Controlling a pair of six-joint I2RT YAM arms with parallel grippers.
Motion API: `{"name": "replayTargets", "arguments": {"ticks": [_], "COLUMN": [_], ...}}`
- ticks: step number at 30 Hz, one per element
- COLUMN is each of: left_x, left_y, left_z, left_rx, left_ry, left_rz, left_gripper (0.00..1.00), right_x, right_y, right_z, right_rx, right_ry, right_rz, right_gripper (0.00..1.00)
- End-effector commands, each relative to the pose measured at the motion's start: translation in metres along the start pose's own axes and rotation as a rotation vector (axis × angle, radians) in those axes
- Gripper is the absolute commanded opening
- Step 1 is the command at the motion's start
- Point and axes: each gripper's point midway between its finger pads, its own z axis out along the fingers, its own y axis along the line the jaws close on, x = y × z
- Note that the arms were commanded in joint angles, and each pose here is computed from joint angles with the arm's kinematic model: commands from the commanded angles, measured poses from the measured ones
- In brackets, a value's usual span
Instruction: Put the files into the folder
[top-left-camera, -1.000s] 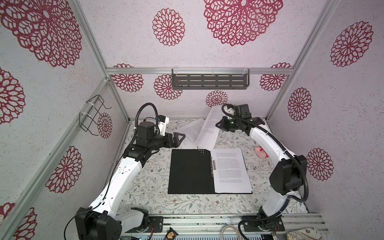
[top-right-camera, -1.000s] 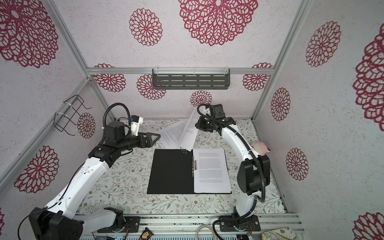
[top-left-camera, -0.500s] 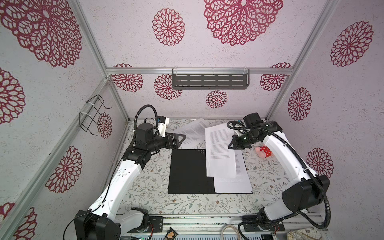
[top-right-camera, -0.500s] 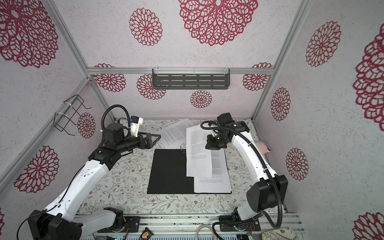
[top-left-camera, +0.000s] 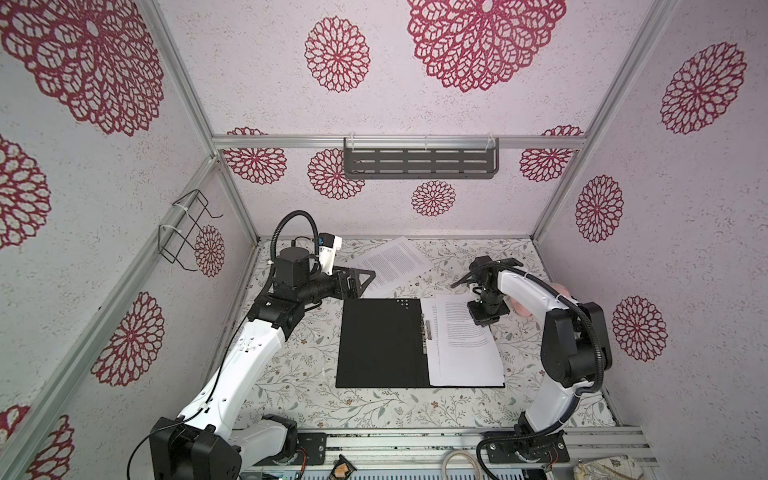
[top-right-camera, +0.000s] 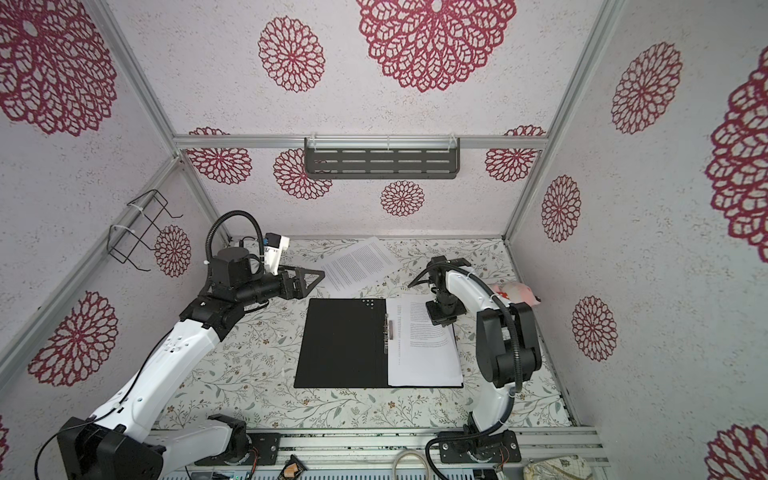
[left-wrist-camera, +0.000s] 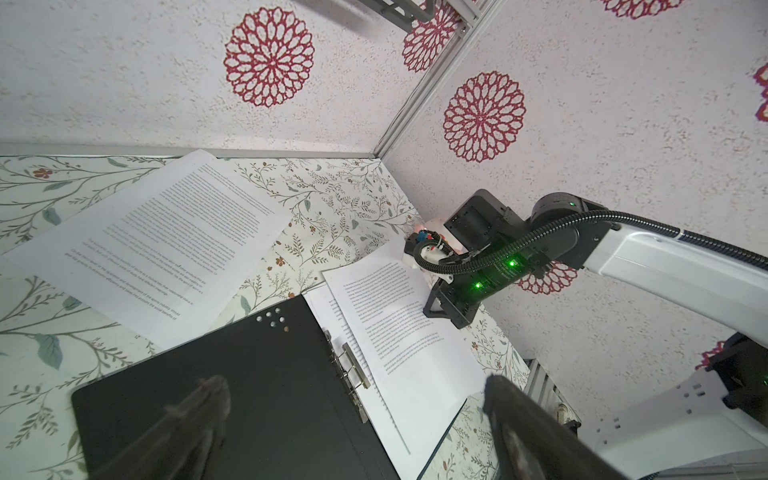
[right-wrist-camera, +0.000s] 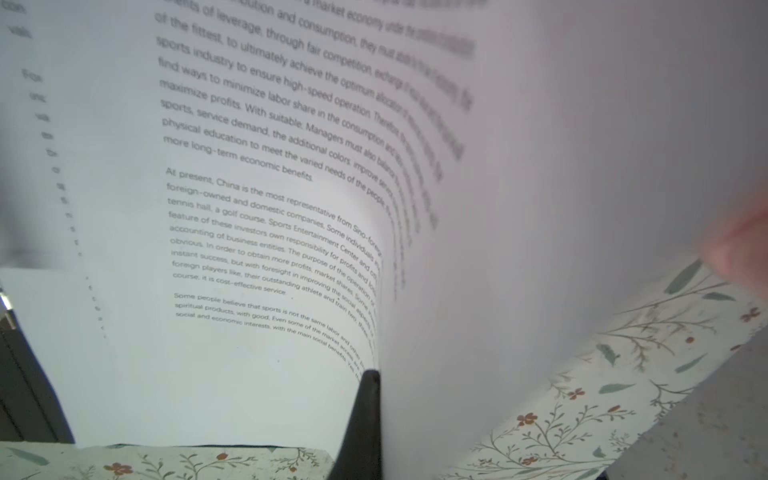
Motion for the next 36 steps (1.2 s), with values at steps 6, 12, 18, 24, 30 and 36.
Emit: {"name": "replayTargets", "arguments": {"ticks": [6,12,18,24,30,36], "left_x": [0.001,0.004,0.014,0.045,0.053,0.053], "left_y": [-0.005,-0.002,-0.003,-0.02,-0.022,-0.022], "left_z": [0.001,0.006,0.014,0.023,0.028,0.029], "left_rx": [0.016,0.017,0.022,0.067,0.068,0.072], "left_ry": [-0.005,0.009,0.055,0.163,0.214,0.214], "left_rz": [0.023,0.002,-0.02,0.01,0.017,0.013], "left_gripper": [0.99,0.99,0.99,0.99,0.98,0.98], "right_x": [-0.009,-0.001,0.006,0.004,0.008,0.011], "right_y": [0.003,0.018,0.021,0.027,0.03,0.03], "right_z": [-0.007,-0.002,0.0,-0.001,0.005,0.006], "right_rx": [-0.018,-0.062,-0.066,-0.092,-0.094,-0.093], "right_ry": [-0.07,-0.068,-0.071,-0.096,-0.076,-0.076], "right_rz": [-0.055,-0.058,-0.052,-0.057,-0.07,-0.069], "right_gripper": [0.0,0.0,0.0,0.0,0.0,0.0]}}
